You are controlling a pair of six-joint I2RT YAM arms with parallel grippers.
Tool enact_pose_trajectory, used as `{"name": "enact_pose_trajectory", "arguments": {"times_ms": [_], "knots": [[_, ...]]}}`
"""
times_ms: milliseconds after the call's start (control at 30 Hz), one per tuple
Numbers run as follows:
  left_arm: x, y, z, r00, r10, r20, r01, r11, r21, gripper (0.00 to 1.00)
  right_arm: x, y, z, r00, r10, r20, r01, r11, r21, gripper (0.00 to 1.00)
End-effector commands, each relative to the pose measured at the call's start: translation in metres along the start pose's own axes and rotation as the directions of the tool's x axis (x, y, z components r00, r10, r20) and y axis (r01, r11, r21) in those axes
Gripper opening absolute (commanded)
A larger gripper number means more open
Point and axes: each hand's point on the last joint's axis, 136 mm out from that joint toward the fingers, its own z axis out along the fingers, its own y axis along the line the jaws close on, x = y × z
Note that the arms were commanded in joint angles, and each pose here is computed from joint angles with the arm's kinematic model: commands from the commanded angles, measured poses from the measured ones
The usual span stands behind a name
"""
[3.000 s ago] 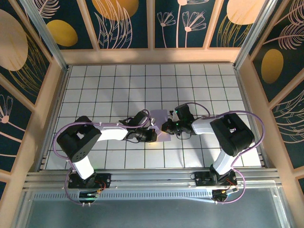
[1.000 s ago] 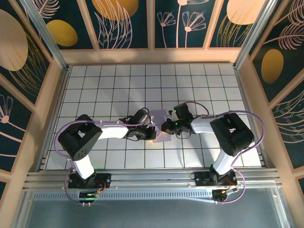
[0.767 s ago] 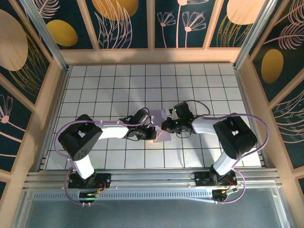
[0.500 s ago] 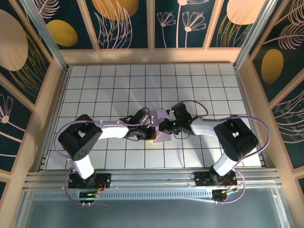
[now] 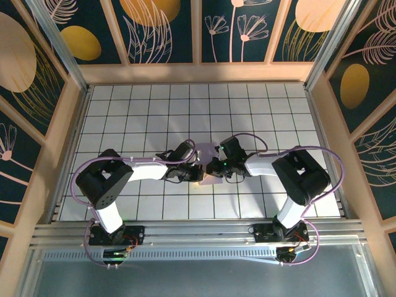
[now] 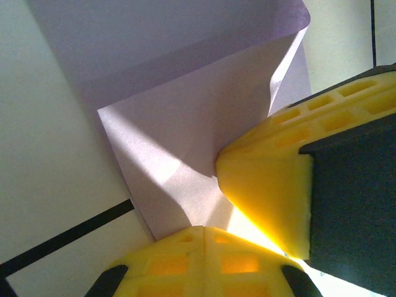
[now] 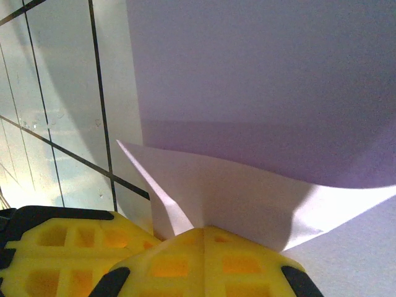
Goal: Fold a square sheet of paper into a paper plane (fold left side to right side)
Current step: Fold the triangle a second time at the center of the table.
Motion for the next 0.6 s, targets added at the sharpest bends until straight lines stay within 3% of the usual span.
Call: {"name": "enact_pose_trajectory", "arguments": {"times_ms": [0, 567], "knots": [[0.025, 0.045, 0.006, 0.997, -0.040, -0.070, 0.027, 0.984, -0.174, 0.00, -0.003, -0.024, 0.001, 1.000, 0.016, 0.018, -0.017, 0.997, 0.079, 0.00], [0.027, 0.046, 0.008, 0.996, -0.039, -0.079, 0.025, 0.984, -0.174, 0.00, -0.045, -0.071, -0.030, 0.988, 0.097, 0.120, -0.107, 0.991, 0.083, 0.00]]}}
